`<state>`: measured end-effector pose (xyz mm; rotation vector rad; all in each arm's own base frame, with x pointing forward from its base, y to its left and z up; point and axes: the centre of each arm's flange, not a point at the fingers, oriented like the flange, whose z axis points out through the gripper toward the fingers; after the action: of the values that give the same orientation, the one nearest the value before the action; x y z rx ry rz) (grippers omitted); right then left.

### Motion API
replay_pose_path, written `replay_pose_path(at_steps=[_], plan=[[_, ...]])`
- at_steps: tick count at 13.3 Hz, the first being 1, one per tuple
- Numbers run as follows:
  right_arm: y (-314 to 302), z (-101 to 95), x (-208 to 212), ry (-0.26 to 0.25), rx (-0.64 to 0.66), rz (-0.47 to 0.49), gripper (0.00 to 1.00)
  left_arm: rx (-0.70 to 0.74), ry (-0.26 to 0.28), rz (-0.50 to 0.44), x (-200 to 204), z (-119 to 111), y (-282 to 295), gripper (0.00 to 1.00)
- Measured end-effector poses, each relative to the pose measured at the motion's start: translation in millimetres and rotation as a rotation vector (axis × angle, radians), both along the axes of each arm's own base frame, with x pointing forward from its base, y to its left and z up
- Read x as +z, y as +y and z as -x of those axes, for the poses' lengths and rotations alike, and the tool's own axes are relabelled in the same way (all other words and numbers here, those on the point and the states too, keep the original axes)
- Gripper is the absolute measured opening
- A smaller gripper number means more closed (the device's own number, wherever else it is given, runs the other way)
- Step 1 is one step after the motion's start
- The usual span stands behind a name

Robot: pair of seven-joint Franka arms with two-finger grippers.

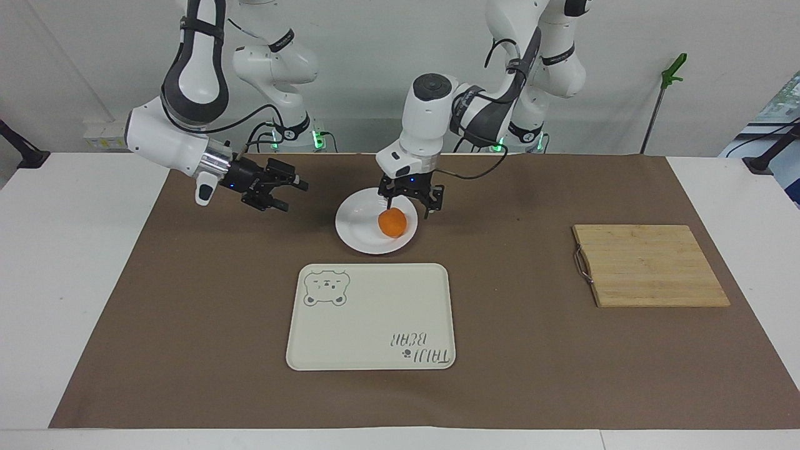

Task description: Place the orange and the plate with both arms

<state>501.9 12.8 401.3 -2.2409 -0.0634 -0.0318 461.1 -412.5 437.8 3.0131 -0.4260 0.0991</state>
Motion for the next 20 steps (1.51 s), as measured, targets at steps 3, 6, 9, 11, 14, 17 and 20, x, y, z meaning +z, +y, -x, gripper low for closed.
replay_pose_path(at_steps=[3, 6, 9, 11, 14, 17, 20], plan=[[18, -2.8, -49, -0.043, 0.000, -0.023, 1.00, 0.072, 0.010, -0.011, 6, -39, 56, 1.00], [35, -1.2, -92, -0.033, 0.028, -0.038, 1.00, 0.048, -0.006, -0.018, 7, -78, 120, 1.00], [35, 16.9, -117, -0.058, 0.027, -0.072, 1.00, 0.016, -0.020, -0.024, 29, -104, 197, 1.00], [37, 28.1, -129, -0.049, 0.020, -0.082, 1.00, -0.002, -0.027, -0.025, 57, -108, 251, 1.00], [48, 39.3, -140, -0.034, 0.007, -0.088, 1.00, -0.016, -0.040, -0.031, 96, -103, 315, 1.00], [52, 49.4, -148, -0.013, 0.013, -0.085, 1.00, -0.025, -0.042, -0.077, 142, -101, 353, 1.00], [63, 61.2, -150, 0.003, 0.000, -0.110, 1.00, 0.001, -0.045, -0.081, 186, -97, 373, 1.00]])
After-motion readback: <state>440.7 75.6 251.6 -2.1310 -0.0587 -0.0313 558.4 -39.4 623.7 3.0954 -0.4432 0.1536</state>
